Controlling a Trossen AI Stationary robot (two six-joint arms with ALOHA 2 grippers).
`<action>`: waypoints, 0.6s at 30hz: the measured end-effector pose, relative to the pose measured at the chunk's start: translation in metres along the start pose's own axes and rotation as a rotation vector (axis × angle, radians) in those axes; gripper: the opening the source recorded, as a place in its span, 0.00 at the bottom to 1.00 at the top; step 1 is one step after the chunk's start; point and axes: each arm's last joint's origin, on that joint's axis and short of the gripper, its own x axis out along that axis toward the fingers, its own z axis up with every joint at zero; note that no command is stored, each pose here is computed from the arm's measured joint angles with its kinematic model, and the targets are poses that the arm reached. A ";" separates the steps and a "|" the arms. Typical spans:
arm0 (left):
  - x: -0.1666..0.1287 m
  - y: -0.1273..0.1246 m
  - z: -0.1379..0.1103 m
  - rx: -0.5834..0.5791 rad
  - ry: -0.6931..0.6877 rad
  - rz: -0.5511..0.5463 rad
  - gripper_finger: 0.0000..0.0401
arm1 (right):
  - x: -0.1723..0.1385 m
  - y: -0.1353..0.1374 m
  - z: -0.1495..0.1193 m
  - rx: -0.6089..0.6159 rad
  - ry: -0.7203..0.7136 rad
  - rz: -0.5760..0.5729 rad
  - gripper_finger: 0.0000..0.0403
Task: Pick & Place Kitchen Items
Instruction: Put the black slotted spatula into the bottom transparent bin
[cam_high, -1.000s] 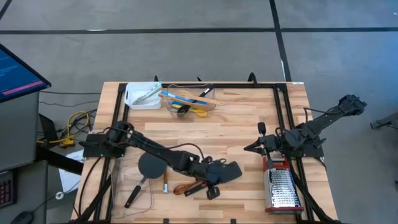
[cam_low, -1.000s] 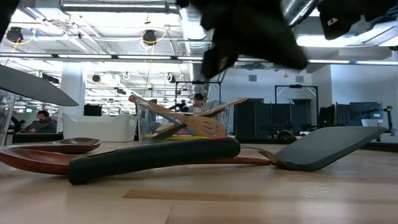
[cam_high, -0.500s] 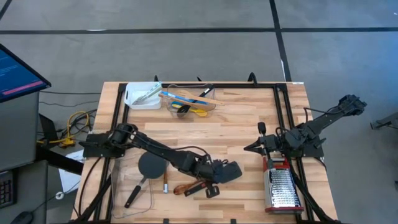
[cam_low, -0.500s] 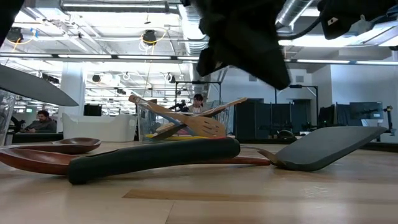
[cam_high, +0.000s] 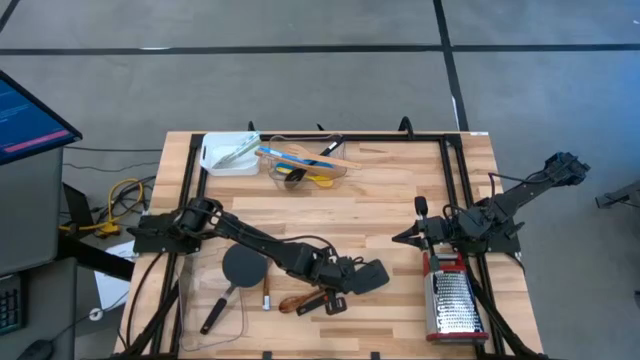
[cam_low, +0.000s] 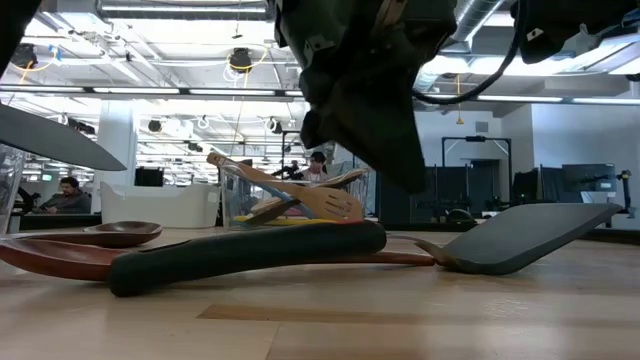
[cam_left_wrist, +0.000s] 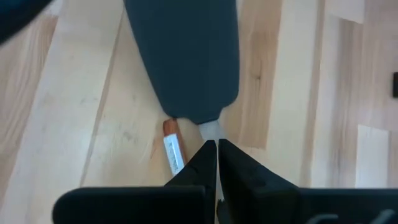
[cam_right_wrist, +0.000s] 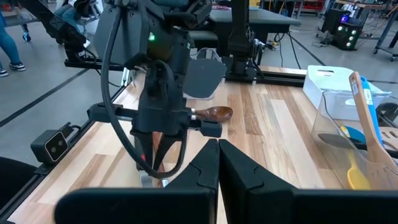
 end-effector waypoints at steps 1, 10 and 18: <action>0.000 0.000 0.000 0.014 -0.003 -0.002 0.01 | 0.000 0.000 0.000 0.000 0.000 0.000 0.00; 0.003 0.001 -0.005 0.019 0.019 -0.007 0.16 | 0.000 0.000 0.000 0.000 0.001 0.000 0.00; 0.011 -0.003 -0.013 -0.030 0.015 -0.091 0.35 | 0.000 0.000 0.000 0.000 0.001 0.000 0.00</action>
